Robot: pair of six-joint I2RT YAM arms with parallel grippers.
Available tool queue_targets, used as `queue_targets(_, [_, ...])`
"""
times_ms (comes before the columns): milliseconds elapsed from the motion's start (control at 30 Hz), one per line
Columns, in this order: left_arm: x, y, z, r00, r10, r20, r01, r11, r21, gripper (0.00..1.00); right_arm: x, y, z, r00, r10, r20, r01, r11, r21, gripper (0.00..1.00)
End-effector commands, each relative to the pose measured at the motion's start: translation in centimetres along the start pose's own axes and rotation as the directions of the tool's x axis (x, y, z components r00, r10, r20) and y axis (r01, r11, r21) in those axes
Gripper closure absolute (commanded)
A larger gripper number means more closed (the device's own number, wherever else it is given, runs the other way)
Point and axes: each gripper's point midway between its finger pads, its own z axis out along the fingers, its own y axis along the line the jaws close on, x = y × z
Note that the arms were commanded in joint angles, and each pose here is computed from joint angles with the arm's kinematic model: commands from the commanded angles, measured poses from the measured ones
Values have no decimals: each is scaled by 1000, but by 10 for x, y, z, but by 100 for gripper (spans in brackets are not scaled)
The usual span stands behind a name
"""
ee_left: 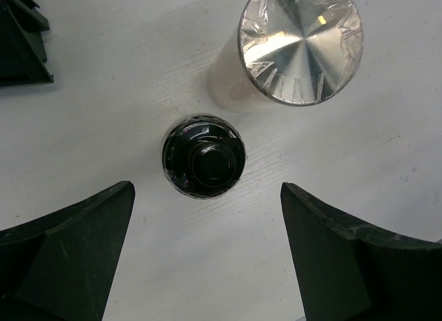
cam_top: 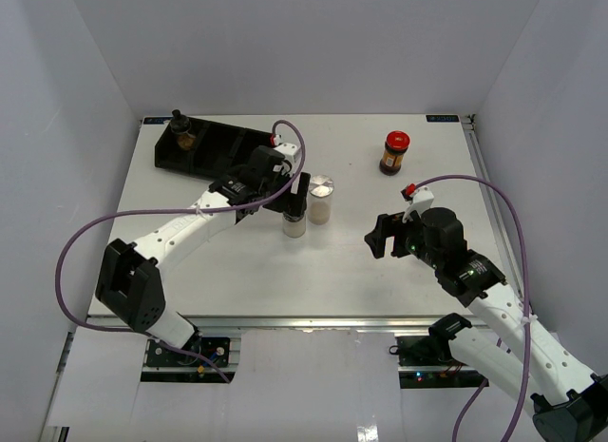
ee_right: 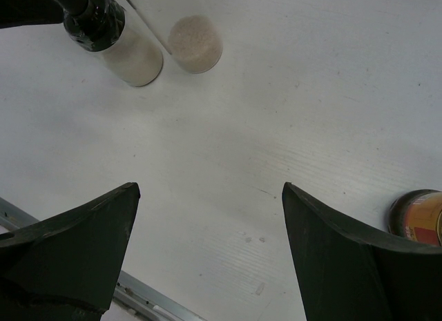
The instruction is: Organize the condiment bottles
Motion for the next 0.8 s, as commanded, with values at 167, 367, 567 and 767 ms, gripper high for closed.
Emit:
queue_targets(167, [22, 0, 27, 998, 21, -52, -22, 1000, -6, 2, -17, 2, -5, 998, -6, 68, 6, 1000, -2, 10])
queue_targets(367, [31, 2, 40, 996, 40, -82, -42, 999, -17, 4, -15, 2, -4, 998, -8, 63, 8, 1000, -3, 10])
queue_targets(567, [34, 7, 50, 994, 47, -102, -52, 998, -42, 6, -16, 3, -5, 998, -7, 67, 8, 1000, -9, 10])
queue_targets(767, [28, 2, 54, 993, 53, -105, -56, 998, -25, 12, -19, 3, -5, 998, -8, 70, 9, 1000, -9, 10])
